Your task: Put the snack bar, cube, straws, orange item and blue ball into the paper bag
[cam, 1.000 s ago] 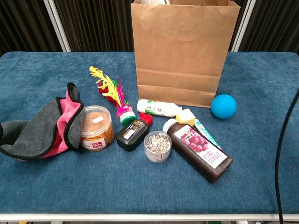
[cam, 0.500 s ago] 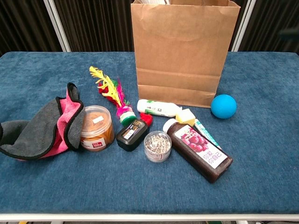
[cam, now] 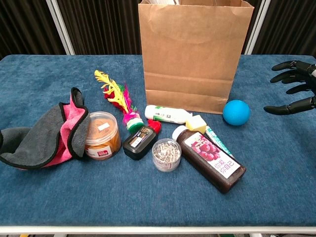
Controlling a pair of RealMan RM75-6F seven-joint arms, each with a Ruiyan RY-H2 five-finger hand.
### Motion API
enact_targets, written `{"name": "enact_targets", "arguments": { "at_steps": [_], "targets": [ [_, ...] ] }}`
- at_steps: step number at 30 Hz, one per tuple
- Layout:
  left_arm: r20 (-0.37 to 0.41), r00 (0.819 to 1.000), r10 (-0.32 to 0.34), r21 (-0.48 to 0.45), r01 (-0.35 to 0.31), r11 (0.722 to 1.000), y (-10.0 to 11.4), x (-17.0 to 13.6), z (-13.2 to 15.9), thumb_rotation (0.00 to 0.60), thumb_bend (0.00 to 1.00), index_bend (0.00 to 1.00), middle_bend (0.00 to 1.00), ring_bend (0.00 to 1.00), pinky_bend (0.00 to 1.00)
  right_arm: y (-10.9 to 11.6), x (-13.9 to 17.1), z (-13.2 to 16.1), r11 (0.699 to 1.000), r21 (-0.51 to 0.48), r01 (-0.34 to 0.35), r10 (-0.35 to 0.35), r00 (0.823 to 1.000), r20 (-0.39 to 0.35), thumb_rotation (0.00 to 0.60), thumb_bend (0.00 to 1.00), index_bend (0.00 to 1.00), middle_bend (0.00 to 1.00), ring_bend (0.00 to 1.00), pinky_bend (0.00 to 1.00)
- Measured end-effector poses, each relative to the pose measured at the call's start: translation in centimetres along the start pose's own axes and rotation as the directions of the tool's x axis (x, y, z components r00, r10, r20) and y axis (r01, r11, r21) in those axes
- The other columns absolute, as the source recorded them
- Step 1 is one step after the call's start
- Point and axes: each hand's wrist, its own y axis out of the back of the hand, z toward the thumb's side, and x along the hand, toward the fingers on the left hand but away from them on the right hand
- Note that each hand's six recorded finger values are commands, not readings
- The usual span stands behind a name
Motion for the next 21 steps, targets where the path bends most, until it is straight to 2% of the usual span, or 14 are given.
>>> {"name": "enact_targets", "arguments": {
  "at_steps": [11,21],
  "targets": [
    [0.003,1.0,0.006,0.003,-0.006,1.0,0.3,-0.2,-0.1,0.6,0.24,0.24,0.23,0.15,0.24,-2.3,-0.8,-0.7,1.0,0.005,-0.02,0.02,1.0,0.024,0.6,0.0,0.18,0.23,0.12,0.2],
    [-0.001,1.0,0.013,0.0,-0.013,1.0,0.4,0.0,-0.3,0.6,0.24,0.24,0.23,0.15,0.24,-4.9,-2.5,-0.3,0.991,0.129,-0.032,0.033,0.999,-0.005,0.6,0.02,0.18,0.29,0.15,0.2]
  ]
}}
